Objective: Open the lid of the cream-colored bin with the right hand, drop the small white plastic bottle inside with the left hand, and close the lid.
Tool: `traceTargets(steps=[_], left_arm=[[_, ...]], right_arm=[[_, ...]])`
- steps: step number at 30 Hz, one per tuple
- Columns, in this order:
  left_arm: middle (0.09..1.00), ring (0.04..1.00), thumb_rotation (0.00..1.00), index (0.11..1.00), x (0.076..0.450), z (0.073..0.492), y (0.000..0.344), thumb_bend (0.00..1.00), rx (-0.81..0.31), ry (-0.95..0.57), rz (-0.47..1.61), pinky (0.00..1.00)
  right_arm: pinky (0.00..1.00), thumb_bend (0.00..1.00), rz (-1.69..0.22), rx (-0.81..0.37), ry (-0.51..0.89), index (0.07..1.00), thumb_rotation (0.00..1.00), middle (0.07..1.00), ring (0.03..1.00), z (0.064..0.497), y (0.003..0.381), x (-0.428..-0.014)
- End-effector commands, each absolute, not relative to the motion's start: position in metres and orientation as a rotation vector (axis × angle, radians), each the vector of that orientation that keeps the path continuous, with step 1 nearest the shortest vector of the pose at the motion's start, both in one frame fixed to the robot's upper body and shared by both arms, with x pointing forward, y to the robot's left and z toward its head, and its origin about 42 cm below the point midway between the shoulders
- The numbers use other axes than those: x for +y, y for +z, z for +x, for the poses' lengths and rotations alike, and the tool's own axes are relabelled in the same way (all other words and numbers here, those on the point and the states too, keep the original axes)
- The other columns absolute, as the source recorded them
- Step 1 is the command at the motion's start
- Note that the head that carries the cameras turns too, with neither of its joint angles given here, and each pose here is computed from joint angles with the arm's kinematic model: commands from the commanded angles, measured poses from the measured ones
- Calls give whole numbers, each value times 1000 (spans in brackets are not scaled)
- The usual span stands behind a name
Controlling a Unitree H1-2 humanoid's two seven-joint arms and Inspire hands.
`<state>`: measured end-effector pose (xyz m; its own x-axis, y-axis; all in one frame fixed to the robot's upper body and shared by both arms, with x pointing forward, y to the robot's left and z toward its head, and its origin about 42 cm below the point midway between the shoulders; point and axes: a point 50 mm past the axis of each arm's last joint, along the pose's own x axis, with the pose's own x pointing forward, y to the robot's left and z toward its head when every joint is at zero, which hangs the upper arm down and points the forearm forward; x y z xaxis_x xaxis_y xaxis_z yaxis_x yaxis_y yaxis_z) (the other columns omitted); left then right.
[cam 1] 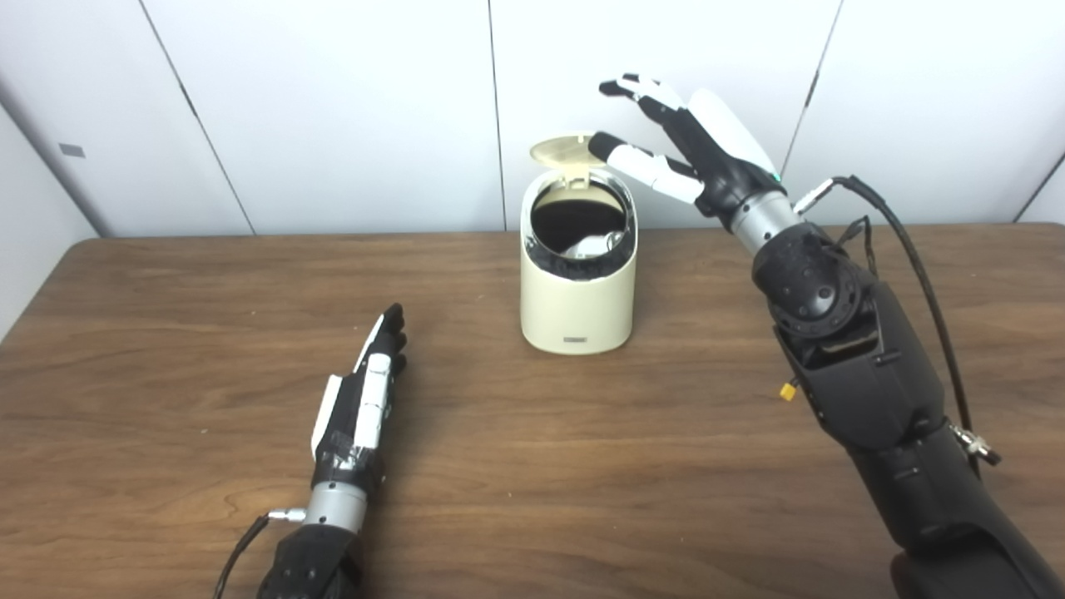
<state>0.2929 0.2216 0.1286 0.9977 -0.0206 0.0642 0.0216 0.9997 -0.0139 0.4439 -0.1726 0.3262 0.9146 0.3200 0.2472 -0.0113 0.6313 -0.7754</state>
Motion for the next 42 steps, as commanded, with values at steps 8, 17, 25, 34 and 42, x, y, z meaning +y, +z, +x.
traceTargets(steps=[8,17,25,34,42], left_arm=[[1000,1000,1000,1000,218,300,141,632,-123,-20,27,1000],[1000,1000,1000,1000,219,302,145,635,-135,-16,22,1000],[1000,1000,1000,1000,218,301,144,655,-125,-1,31,1000],[1000,1000,1000,1000,217,302,144,651,-128,-10,38,1000],[1000,1000,1000,1000,215,302,145,685,-113,-17,44,1000]], right_arm=[[1000,658,-922,-474,180,695,1000,997,1000,443,355,-172],[1000,655,-930,-486,186,610,1000,988,1000,441,350,-175],[1000,672,-934,-478,211,600,1000,987,1000,431,343,-176],[1000,680,-959,-448,256,620,1000,985,1000,426,324,-170],[1000,644,-994,-405,317,638,1000,984,1000,422,304,-159]])
